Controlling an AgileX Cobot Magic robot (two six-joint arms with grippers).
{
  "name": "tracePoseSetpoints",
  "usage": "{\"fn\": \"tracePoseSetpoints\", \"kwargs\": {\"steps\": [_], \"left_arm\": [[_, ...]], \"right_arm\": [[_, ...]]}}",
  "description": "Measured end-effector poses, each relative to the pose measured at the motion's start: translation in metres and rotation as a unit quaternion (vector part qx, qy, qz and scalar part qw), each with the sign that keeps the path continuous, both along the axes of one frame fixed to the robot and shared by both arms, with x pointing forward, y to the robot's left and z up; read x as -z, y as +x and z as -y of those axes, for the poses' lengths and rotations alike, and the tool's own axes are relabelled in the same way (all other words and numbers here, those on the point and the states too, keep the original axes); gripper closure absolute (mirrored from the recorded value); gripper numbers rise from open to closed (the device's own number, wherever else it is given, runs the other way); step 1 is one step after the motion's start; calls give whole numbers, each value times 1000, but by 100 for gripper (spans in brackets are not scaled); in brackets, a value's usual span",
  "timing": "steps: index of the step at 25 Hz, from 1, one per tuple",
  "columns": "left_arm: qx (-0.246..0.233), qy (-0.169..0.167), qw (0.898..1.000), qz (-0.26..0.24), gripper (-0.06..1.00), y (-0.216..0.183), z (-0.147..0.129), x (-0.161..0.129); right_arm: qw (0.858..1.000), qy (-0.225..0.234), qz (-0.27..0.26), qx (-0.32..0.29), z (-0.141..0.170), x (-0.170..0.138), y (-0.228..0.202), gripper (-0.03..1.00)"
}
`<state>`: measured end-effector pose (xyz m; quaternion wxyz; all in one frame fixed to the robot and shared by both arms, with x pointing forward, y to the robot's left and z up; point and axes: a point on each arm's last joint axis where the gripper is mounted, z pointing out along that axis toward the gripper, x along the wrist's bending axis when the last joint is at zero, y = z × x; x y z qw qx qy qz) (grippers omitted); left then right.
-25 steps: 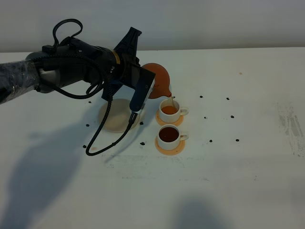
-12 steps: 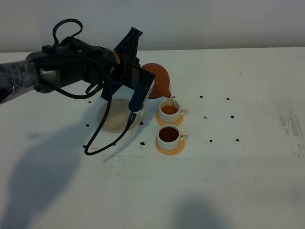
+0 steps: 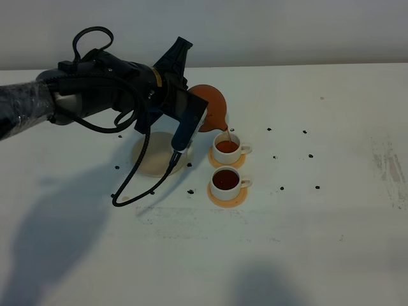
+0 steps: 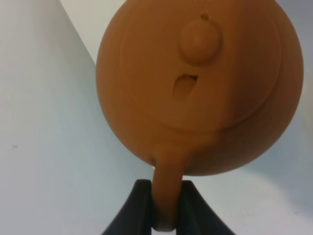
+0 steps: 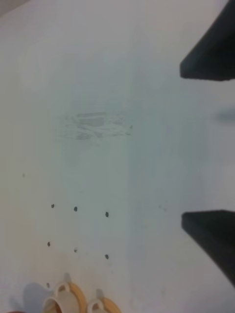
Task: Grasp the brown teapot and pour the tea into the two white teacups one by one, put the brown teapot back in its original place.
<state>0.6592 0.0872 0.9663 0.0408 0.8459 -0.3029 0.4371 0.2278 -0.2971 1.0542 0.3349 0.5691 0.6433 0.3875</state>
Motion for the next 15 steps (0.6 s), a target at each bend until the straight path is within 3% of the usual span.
{"fn": "tracePoseSetpoints", "kwargs": {"steps": [15], "left_arm": [[12, 13, 1000, 9, 86, -1, 4, 0]], "right_arm": [[1000, 0, 0, 0, 0, 0, 0, 42]]}}
